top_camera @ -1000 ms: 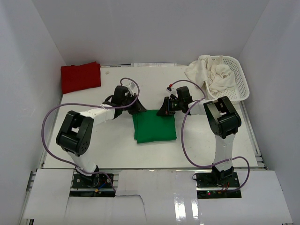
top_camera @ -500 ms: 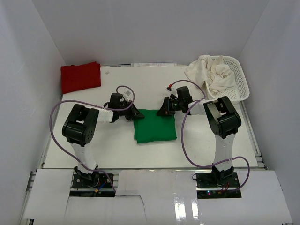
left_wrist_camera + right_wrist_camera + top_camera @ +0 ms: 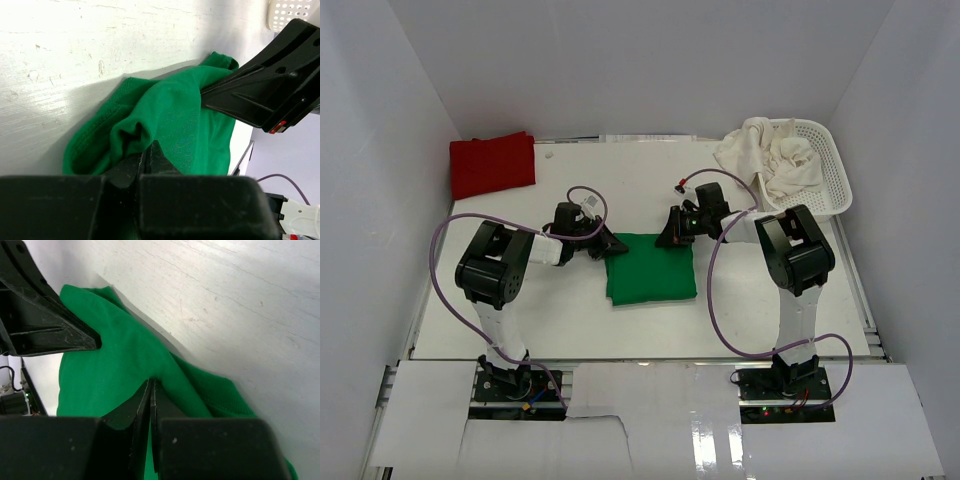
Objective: Fold and stack the t-shirts
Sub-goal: Smooth out wrinkles on the folded tshirt
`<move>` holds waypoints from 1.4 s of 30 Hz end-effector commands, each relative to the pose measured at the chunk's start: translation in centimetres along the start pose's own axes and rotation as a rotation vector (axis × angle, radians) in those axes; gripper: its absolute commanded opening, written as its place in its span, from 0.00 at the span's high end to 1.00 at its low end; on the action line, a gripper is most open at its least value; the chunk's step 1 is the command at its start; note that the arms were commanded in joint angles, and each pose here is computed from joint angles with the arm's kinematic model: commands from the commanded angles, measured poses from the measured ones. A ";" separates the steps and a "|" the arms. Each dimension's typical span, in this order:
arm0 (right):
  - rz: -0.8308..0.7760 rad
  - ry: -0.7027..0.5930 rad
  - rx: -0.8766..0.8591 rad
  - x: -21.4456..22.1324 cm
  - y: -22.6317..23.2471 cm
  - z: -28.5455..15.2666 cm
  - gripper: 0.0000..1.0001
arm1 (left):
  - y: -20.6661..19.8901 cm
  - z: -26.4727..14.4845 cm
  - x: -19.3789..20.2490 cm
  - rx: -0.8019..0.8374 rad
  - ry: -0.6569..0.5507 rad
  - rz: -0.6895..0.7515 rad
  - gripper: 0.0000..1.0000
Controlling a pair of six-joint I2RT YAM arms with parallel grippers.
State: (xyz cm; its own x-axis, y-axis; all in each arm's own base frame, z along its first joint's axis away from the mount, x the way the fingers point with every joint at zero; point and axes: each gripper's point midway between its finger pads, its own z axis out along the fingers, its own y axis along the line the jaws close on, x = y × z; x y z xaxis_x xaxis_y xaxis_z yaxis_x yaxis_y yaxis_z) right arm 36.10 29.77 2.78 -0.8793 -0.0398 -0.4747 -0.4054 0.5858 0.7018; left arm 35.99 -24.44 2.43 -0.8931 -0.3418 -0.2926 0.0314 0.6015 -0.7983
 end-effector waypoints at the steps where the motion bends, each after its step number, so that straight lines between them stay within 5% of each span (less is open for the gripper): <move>1: -0.048 -0.006 0.116 -1.6 -0.9 -1.4 0.92 | 5.4 -0.4 1.4 -0.183 -0.003 -0.040 0.95; 27: -0.084 0.066 0.460 -1.5 -5.1 -7.9 0.92 | 6.4 -0.7 1.4 -0.242 0.000 -0.036 0.94; 35: -0.085 0.023 0.546 -3.9 -7.9 -11.3 0.92 | 6.5 -0.7 1.5 -0.246 0.006 -0.037 0.94; 42: -0.122 -0.017 0.490 -6.6 -5.3 -12.0 0.92 | 5.8 -1.0 1.1 -0.239 -0.004 -0.030 0.94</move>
State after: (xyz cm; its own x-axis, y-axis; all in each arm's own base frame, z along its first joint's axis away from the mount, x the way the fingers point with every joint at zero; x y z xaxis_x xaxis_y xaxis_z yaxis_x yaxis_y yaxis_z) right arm 40.10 16.01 4.49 -0.8753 -0.1017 -0.4727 -0.2700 0.9138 0.3035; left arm 36.02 -24.17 2.34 -0.8897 -0.3443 -0.2998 0.0280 0.6143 -0.7886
